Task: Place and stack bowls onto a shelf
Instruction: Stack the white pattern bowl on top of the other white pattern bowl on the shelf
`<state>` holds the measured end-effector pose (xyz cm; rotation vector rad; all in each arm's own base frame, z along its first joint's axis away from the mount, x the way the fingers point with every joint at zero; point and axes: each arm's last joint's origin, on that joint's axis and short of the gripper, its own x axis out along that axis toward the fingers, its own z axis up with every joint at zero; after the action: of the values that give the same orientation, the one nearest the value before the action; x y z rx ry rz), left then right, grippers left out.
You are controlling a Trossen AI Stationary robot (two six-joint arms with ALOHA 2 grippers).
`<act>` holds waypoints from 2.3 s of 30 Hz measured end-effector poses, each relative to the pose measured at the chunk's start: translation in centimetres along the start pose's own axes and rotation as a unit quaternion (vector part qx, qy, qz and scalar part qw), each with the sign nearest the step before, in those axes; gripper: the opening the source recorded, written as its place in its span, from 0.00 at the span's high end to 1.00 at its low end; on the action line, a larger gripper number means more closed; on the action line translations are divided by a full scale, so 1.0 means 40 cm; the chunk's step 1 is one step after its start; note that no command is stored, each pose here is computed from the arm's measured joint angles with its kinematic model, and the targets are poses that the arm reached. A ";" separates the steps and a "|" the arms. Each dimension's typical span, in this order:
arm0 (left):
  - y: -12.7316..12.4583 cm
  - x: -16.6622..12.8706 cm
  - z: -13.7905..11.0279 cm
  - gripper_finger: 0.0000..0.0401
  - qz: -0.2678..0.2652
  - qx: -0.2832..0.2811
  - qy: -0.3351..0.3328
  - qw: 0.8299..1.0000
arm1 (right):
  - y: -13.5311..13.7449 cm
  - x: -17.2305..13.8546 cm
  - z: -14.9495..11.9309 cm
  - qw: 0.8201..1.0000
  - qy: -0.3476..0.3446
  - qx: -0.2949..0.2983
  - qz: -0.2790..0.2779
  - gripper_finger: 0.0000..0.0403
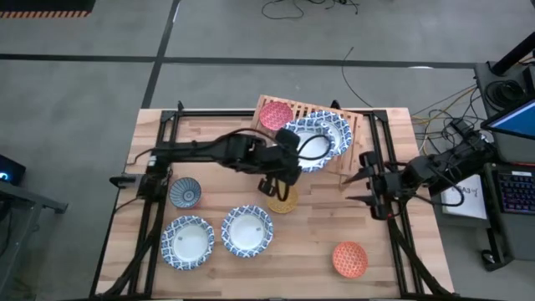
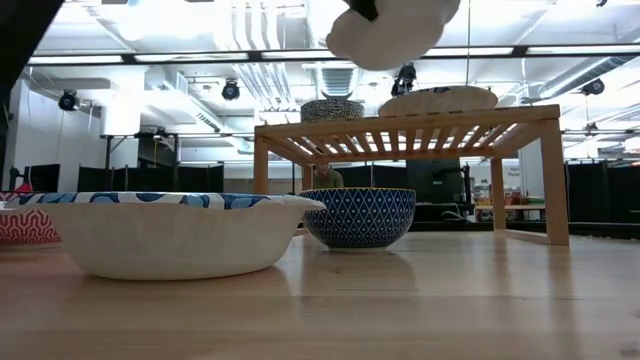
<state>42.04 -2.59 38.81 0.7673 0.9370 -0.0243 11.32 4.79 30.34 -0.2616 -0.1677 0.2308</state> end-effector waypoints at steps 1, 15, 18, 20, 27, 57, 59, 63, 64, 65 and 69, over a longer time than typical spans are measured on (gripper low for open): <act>0.005 0.011 0.001 1.00 0.001 -0.001 0.002 1.000 | 0.002 -0.001 0.003 1.000 -0.005 0.001 0.010 0.56; 0.065 0.060 -0.025 1.00 0.008 -0.043 -0.019 0.999 | 0.015 -0.006 0.020 0.998 -0.027 -0.004 0.052 0.56; 0.071 0.063 -0.029 1.00 0.010 -0.046 -0.020 0.999 | 0.015 -0.006 0.020 0.998 -0.027 -0.004 0.052 0.56; 0.073 0.068 -0.028 1.00 0.011 -0.047 -0.023 0.999 | 0.015 -0.006 0.020 0.998 -0.027 -0.004 0.052 0.56; 0.084 0.071 -0.011 1.00 0.019 -0.040 -0.069 0.997 | 0.015 -0.006 0.020 0.998 -0.027 -0.007 0.052 0.56; 0.133 0.167 -0.029 0.66 0.057 -0.044 -0.072 0.995 | 0.016 -0.006 0.017 0.998 -0.020 -0.005 0.054 0.56; 0.135 0.162 -0.028 0.63 0.058 -0.045 -0.072 0.995 | 0.016 -0.006 0.017 0.998 -0.020 -0.005 0.054 0.56; 0.136 0.150 -0.027 0.60 0.059 -0.045 -0.074 0.995 | 0.016 -0.006 0.016 0.998 -0.019 -0.005 0.053 0.56; 0.137 0.147 -0.028 0.60 0.059 -0.046 -0.074 0.994 | 0.016 -0.005 0.016 0.998 -0.018 -0.005 0.054 0.56; 0.136 0.144 -0.029 0.59 0.057 -0.048 -0.072 0.995 | 0.016 -0.005 0.016 0.998 -0.018 -0.005 0.054 0.56; 0.136 0.125 -0.035 0.59 0.048 -0.060 -0.068 0.995 | 0.016 -0.005 0.015 0.998 -0.017 -0.006 0.053 0.56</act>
<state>45.94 3.76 37.81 0.6898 0.7643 0.0632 10.87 5.49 30.71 -0.2781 -0.1888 0.3390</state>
